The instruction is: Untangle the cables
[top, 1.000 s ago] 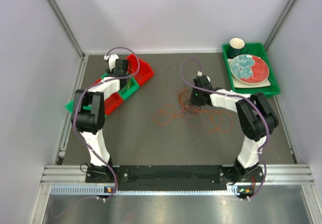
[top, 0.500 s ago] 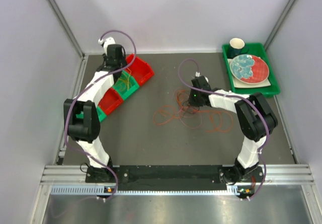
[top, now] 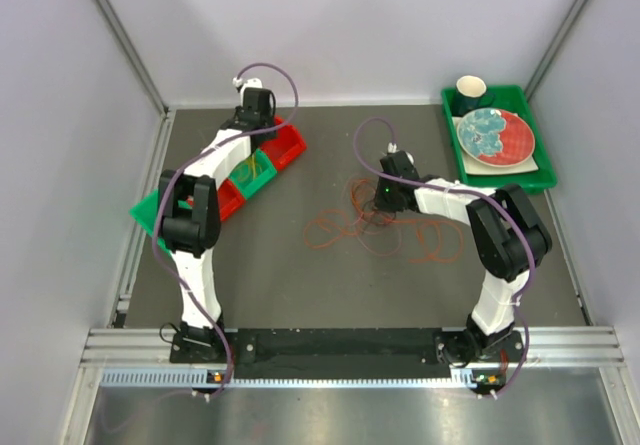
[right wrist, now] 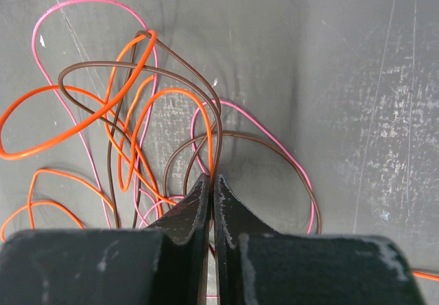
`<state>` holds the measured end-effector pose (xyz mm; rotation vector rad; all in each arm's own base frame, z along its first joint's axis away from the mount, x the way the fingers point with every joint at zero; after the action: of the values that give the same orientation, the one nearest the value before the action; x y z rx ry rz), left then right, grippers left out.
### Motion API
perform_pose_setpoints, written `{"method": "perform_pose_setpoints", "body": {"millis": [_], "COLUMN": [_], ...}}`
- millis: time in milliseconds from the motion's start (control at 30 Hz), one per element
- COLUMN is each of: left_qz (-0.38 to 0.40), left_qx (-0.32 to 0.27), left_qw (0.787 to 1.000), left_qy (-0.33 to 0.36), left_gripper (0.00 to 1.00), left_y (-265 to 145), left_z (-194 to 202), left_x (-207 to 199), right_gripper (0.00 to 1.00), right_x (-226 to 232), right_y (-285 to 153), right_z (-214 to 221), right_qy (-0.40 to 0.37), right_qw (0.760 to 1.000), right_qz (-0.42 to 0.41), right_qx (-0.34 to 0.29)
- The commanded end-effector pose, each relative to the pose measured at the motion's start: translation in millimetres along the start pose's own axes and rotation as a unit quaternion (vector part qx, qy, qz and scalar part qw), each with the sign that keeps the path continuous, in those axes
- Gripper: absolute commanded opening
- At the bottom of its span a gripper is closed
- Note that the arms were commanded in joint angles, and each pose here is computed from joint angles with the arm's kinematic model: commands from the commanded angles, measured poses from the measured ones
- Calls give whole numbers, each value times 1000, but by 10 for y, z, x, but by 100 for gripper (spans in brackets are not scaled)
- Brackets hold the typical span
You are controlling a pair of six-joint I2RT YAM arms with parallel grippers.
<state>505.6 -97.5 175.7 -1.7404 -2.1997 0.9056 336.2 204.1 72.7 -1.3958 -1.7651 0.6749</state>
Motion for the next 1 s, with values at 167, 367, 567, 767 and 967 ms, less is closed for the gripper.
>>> {"method": "perform_pose_setpoints", "body": {"millis": [167,367,567,767,967], "left_qz": [-42,-54,-53,-68,-63], "left_qx": [-24,-26,-33,-22,-18], "left_qw": [998,998,997,997,997], "left_qy": [31,30,34,35,39], "left_gripper": [41,36,41,39,12], "left_y": [22,12,-132,-169,-186], "left_z": [-49,-40,-69,8,49], "left_x": [57,94,146,218,241], "right_gripper": [0,0,0,0,0], "right_x": [81,87,84,128,158], "right_y": [30,28,25,23,25], "right_z": [-66,-68,-52,-50,-39], "right_qy": [-4,-4,-4,-4,-7], "right_qw": [1000,1000,1000,1000,1000], "right_qz": [-1,-3,-5,-11,-13], "right_qx": [-2,-1,0,0,2]}}
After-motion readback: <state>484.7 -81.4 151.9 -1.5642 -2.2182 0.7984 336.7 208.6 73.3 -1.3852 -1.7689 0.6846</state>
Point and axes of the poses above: each gripper's point midway between its finger pads, its own y axis out along the fingers, its own x axis along the line the jaws close on, z = x × y, the point moved 6 cm from there along -y, back along the fingers, and after that the axes turned 9 degrees about -y, right-handed, at the moved point
